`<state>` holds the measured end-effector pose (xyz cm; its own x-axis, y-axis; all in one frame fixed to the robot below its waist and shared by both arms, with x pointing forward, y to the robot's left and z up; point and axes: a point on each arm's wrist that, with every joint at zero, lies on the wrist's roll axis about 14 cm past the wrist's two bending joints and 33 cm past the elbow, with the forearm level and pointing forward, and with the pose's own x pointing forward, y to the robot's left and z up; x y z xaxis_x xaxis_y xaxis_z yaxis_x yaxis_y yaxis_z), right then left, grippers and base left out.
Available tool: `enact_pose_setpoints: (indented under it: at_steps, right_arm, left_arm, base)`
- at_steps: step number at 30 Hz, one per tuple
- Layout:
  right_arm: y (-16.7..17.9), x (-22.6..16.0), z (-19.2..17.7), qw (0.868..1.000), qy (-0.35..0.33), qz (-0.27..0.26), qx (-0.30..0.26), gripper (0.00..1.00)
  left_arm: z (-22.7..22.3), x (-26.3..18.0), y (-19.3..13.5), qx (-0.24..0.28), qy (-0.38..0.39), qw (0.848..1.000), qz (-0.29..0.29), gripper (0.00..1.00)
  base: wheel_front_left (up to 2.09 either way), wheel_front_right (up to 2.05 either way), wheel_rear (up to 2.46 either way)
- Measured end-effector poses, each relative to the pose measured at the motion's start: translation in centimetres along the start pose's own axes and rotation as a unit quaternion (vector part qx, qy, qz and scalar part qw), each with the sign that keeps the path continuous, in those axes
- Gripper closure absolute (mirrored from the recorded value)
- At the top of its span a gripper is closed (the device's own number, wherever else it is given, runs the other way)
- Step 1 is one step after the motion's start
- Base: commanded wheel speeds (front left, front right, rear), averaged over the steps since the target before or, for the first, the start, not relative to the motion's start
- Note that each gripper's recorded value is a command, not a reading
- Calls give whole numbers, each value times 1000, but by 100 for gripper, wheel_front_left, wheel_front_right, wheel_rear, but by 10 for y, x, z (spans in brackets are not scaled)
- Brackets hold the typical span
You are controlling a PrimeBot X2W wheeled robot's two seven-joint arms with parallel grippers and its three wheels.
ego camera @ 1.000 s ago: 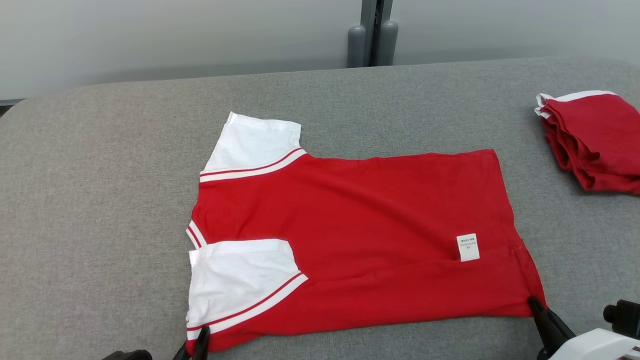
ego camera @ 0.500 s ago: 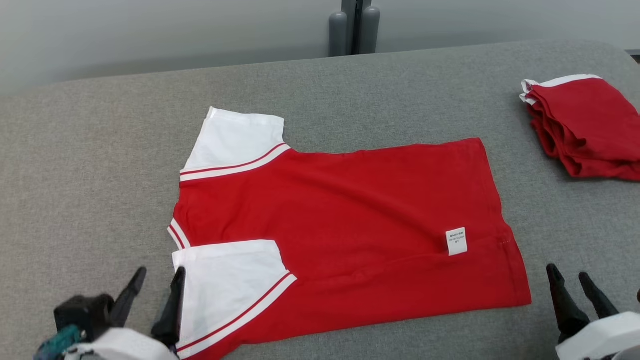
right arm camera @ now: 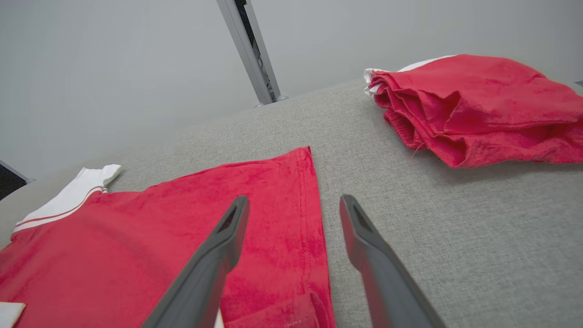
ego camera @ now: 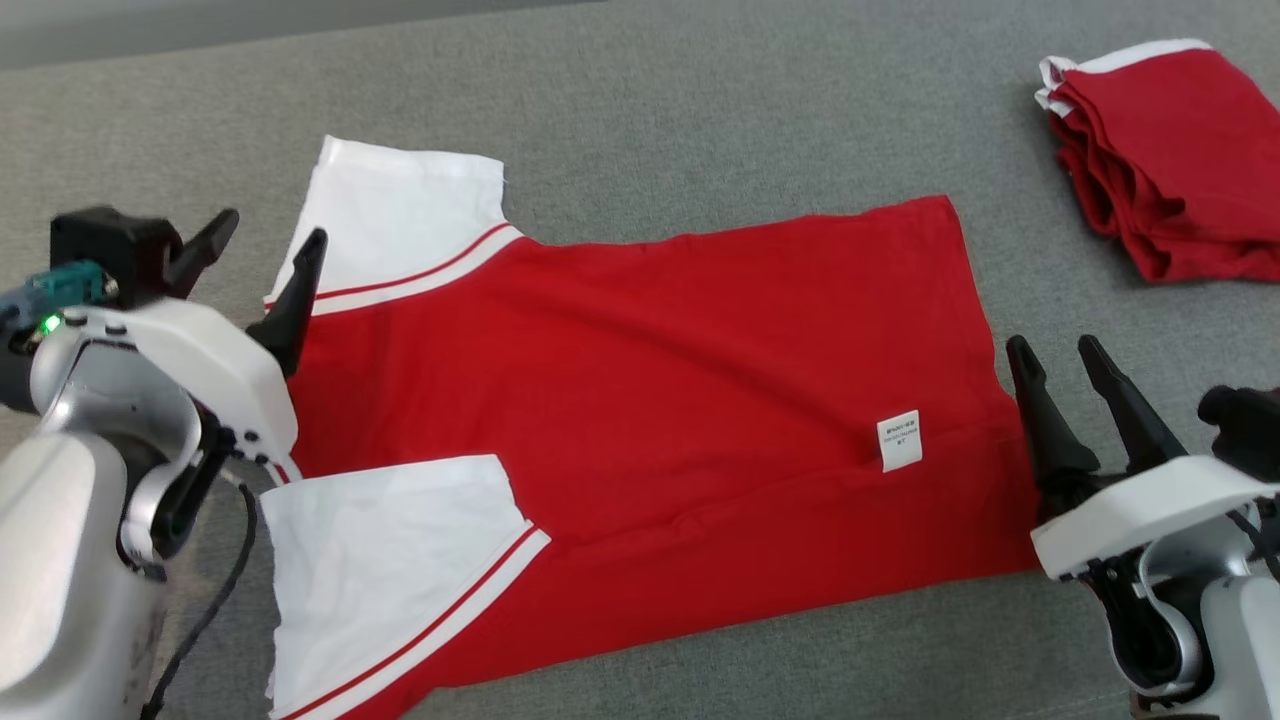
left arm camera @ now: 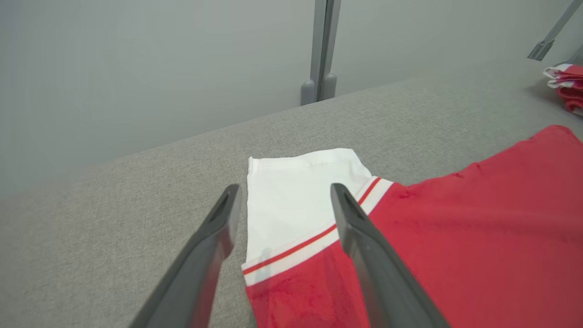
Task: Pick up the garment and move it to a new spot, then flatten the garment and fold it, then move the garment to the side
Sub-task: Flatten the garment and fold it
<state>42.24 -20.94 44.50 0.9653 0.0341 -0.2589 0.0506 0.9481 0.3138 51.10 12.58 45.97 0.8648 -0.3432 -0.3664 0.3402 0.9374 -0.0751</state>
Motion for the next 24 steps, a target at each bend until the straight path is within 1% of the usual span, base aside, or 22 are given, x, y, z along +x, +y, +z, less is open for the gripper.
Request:
enact_pose_setpoints:
  at_steps: [2,6,8,12,14,20,24]
  right_arm:
    - [2,10,-2,1000,4,6,-3,0]
    - [5,30,-7,1000,9,16,-14,0]
    - [5,39,-10,1000,13,19,-16,0]
    - [5,57,-11,999,15,27,-32,0]
    - [3,63,-8,999,11,28,-40,0]
    - [-5,71,0,998,4,26,-59,0]
    - [-5,72,3,998,-1,28,-61,0]
  left_arm:
    - [-2,19,-1,-10,17,1000,-11,0]
    - [-4,56,9,1,47,999,-18,0]
    - [-10,73,13,-10,68,997,-22,0]
    - [-26,100,29,-9,109,994,-16,0]
    - [-31,111,30,-13,123,992,-16,0]
    - [-50,126,20,-13,171,985,-35,0]
    - [-48,127,22,-1,177,984,-35,0]
  base:
    - [0,0,0]
    - [0,0,0]
    - [0,0,0]
    - [0,0,0]
    - [0,0,0]
    - [0,0,0]
    - [0,0,0]
